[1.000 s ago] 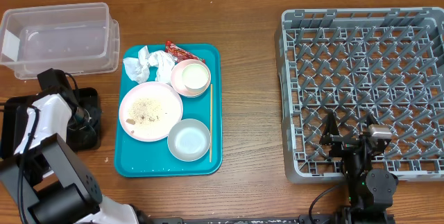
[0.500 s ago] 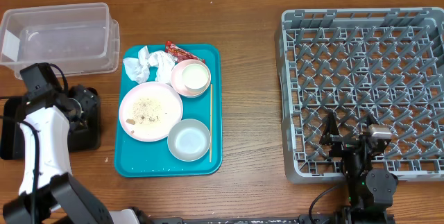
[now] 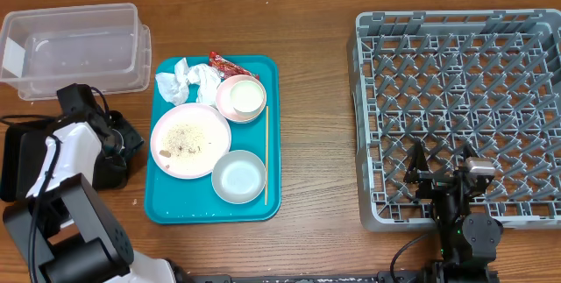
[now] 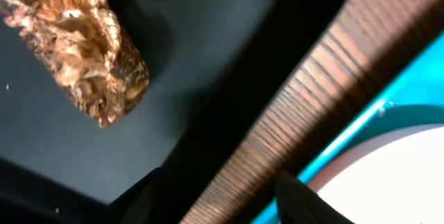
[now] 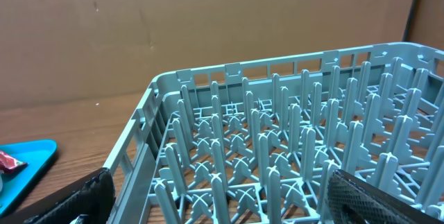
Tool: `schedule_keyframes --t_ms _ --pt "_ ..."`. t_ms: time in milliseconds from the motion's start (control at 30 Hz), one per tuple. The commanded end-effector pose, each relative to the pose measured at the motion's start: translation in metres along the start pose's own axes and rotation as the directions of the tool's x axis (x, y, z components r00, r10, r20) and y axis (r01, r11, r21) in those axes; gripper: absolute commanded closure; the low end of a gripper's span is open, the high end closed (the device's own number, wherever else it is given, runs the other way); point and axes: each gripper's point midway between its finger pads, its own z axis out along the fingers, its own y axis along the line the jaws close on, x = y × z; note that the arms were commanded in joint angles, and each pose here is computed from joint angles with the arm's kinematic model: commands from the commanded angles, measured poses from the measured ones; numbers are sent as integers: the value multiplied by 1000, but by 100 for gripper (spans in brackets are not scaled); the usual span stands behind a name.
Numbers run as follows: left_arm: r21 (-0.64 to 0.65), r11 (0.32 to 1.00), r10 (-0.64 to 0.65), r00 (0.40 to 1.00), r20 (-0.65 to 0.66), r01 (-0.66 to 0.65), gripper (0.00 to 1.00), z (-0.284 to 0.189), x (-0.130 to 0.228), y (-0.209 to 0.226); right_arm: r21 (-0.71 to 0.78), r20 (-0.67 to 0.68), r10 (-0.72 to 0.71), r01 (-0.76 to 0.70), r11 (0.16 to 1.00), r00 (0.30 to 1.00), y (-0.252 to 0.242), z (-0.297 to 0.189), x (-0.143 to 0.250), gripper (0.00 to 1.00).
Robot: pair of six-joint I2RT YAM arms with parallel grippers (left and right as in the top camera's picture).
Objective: Sort waste into correct bins and load items into the dishwasher
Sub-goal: 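Open the left gripper to release the scrap onto the black tray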
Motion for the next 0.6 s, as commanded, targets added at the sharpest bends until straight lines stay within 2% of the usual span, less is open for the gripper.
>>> schedule_keyframes --t_ms 0,67,133,233,367,567 --pt "-69 997 25 1000 -8 -25 49 10 1 11 -1 5 -3 3 1000 1000 0 0 1 0" --pt "-86 996 24 1000 -18 -26 52 13 3 14 -1 5 -3 3 1000 1000 0 0 1 0" --pt "-85 996 24 999 -27 -27 66 15 4 14 -1 5 -3 3 1000 1000 0 0 1 0" --pt "-84 996 28 999 -27 -30 69 15 5 13 -1 5 -3 3 1000 1000 0 0 1 0" --pt "-89 996 28 999 -35 -31 90 15 7 14 -1 5 -3 3 1000 1000 0 0 1 0" --pt "-104 992 59 997 -58 -65 96 14 11 18 -1 5 -3 3 1000 1000 0 0 1 0"
